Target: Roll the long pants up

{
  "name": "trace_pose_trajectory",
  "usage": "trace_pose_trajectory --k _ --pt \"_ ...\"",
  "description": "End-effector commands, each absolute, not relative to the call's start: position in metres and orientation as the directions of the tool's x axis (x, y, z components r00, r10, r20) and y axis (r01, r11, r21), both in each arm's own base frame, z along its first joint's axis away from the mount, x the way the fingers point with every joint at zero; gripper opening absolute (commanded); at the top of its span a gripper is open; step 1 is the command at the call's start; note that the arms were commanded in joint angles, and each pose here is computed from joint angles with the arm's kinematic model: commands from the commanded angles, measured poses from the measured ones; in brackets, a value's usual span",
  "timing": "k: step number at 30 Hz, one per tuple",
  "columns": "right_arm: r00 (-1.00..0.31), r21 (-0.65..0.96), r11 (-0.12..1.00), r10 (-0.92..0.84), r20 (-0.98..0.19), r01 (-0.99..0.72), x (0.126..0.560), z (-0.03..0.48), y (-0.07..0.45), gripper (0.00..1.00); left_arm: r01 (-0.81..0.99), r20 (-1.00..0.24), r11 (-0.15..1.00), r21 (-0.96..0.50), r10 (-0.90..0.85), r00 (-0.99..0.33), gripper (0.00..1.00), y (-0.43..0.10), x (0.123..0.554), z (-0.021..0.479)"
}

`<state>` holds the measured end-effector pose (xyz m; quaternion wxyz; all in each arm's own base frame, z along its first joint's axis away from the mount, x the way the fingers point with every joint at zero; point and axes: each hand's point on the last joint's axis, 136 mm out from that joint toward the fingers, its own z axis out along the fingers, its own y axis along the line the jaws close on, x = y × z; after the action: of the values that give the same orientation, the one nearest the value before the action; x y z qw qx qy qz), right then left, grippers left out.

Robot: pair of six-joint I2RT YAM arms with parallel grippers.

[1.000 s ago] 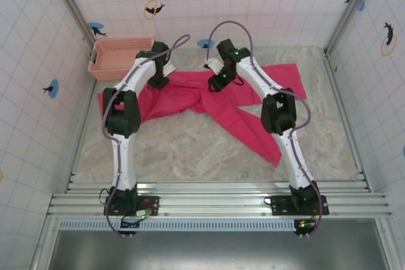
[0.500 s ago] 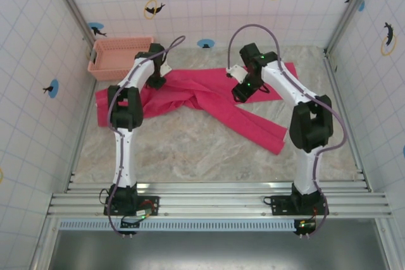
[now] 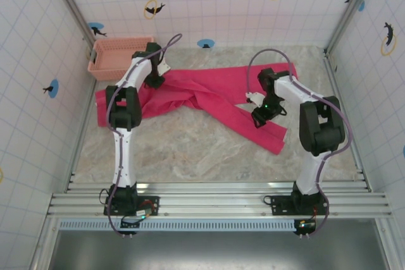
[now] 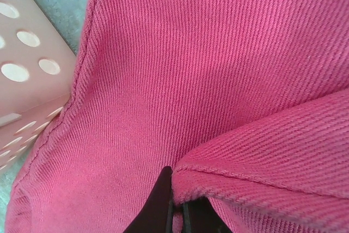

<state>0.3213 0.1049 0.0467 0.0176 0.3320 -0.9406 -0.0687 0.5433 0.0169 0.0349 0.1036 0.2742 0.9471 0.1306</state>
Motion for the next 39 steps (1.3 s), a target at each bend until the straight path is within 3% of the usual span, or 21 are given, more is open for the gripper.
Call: trace_pose_trajectory --k 1,10,20,23,31,35,38,39 --pt "-0.802 0.17 0.788 -0.596 -0.029 -0.592 0.311 0.054 0.097 0.66 0.466 -0.14 0.828 0.312 0.525 -0.839 0.0 0.028 0.549 0.037" --pt "-0.82 0.263 0.792 -0.573 0.004 -0.552 0.285 0.036 0.1 0.53 0.468 -0.147 0.831 0.301 0.525 -0.838 0.0 0.03 0.548 0.036" --pt "-0.831 0.289 0.79 -0.554 -0.039 -0.54 0.279 0.047 0.105 0.08 0.451 -0.174 0.843 0.293 0.511 -0.842 0.0 0.03 0.551 0.042" --pt "-0.838 0.244 0.804 -0.539 -0.088 -0.543 0.286 0.064 0.103 0.0 0.442 -0.179 0.848 0.294 0.503 -0.845 0.05 0.031 0.551 0.044" --pt "-0.834 0.075 0.88 -0.413 -0.366 -0.469 0.338 0.143 0.082 0.0 0.412 -0.183 0.86 0.302 0.477 -0.86 0.19 0.037 0.549 0.049" --pt "-0.824 0.036 0.887 -0.413 -0.389 -0.461 0.348 0.163 0.078 0.0 0.404 -0.19 0.864 0.299 0.469 -0.862 0.27 0.039 0.548 0.051" --pt "-0.786 -0.05 0.906 -0.39 -0.48 -0.419 0.368 0.195 0.07 0.0 0.394 -0.185 0.866 0.307 0.461 -0.868 0.32 0.042 0.547 0.052" --pt "-0.774 -0.081 0.921 -0.367 -0.516 -0.382 0.378 0.21 0.064 0.0 0.388 -0.184 0.868 0.311 0.455 -0.871 0.39 0.044 0.547 0.052"
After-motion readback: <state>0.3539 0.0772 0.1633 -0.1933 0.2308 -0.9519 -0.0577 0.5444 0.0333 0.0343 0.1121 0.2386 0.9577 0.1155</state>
